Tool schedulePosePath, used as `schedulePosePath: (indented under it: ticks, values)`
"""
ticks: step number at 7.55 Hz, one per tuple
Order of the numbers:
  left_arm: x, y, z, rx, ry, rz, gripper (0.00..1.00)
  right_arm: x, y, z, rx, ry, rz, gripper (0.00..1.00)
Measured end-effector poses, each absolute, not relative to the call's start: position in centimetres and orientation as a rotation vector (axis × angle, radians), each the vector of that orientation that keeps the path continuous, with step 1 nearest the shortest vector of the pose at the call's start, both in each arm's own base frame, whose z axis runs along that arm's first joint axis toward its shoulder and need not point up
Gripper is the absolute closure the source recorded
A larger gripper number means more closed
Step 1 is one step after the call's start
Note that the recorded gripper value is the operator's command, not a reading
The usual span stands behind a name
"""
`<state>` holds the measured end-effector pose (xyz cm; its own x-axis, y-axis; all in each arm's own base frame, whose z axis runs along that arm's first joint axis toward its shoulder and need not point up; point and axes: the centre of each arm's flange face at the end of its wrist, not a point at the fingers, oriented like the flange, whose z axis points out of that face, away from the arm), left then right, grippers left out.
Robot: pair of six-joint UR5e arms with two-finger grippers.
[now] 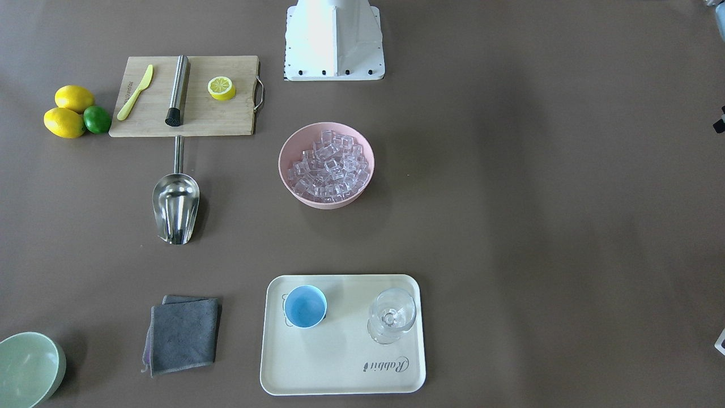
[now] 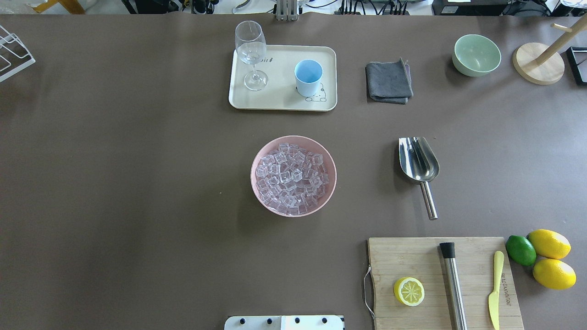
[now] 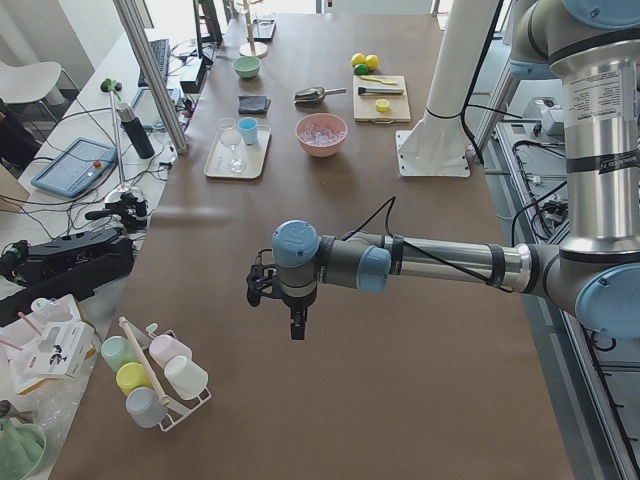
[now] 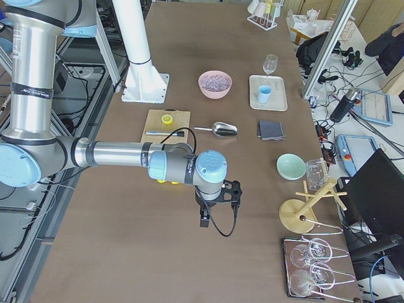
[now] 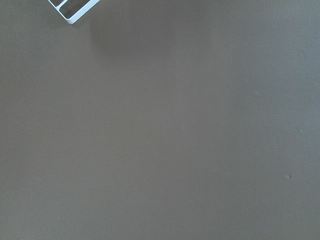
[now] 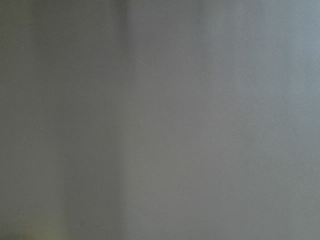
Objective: Put ice in cup with scoop
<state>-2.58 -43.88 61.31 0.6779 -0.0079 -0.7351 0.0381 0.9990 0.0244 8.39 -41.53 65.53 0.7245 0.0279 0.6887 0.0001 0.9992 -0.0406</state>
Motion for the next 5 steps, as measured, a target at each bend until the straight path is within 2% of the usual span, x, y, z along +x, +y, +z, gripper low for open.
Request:
schedulePosePath:
  ticks: [5]
  values:
    - [-2.12,-43.92,61.28,0.033,0.826,-0.017,0.01,8.44,-41.59,65.58,-0.034,-0.762,0.008,0.00]
